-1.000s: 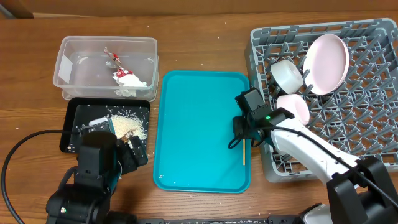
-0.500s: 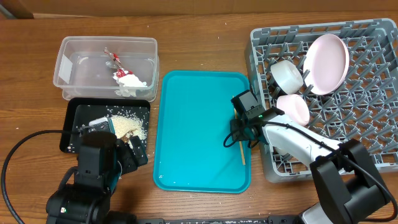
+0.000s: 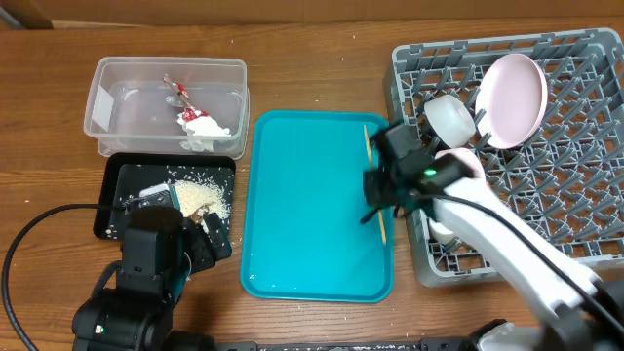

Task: Sort waste into correct bins and load items into the dishwasher
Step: 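Carry the chopsticks with the right gripper into the dish rack, then open the right gripper and retract it to the front of the rack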

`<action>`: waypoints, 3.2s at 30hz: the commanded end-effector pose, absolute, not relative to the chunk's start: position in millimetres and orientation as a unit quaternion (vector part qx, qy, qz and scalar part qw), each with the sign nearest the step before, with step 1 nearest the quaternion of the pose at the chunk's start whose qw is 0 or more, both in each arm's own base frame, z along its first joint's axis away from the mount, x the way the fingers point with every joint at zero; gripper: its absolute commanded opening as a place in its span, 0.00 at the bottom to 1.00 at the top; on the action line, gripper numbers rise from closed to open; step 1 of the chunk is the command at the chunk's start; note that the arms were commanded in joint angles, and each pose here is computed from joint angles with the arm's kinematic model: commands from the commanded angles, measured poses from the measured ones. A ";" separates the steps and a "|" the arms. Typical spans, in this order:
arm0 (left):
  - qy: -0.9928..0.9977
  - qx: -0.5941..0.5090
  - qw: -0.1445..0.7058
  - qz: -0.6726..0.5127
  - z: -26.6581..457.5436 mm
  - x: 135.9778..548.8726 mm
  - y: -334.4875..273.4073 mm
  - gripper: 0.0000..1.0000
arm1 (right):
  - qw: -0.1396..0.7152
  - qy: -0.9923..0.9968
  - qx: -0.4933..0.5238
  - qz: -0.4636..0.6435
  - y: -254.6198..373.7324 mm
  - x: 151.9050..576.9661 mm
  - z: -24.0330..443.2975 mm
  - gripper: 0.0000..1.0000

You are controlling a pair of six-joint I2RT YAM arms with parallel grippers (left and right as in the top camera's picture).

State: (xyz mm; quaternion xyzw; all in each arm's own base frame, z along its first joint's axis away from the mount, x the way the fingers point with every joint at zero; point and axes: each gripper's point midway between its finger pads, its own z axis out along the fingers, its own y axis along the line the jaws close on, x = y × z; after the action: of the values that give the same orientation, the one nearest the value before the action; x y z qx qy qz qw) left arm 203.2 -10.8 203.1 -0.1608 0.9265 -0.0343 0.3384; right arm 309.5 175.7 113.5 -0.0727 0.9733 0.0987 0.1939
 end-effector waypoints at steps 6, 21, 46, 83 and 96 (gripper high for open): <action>0.923 -0.169 0.345 -0.031 205.1 203.2 -8.7 1.00 | 0.378 0.922 -0.076 -0.023 107.2 364.4 209.9 0.04; 0.923 -0.169 0.345 -0.031 205.1 203.2 -8.7 1.00 | 0.303 0.947 -0.088 -0.059 86.7 399.3 138.9 0.17; 0.923 -0.169 0.345 -0.031 205.1 203.2 -8.7 1.00 | 0.386 0.857 -0.238 0.245 175.7 210.2 325.1 1.00; 0.923 -0.169 0.345 -0.031 205.1 203.2 -8.7 1.00 | 0.627 0.747 -0.140 0.171 92.4 198.3 224.3 1.00; 0.923 -0.169 0.345 -0.031 205.1 203.2 -8.7 1.00 | 0.641 0.762 -0.036 0.083 35.1 221.2 186.6 1.00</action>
State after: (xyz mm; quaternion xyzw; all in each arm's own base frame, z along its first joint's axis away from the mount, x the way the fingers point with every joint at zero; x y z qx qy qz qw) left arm 203.1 -10.8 202.9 -0.1608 0.9266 -0.0342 0.3381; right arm 218.1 41.2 190.5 -0.0451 0.7651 0.0923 0.6357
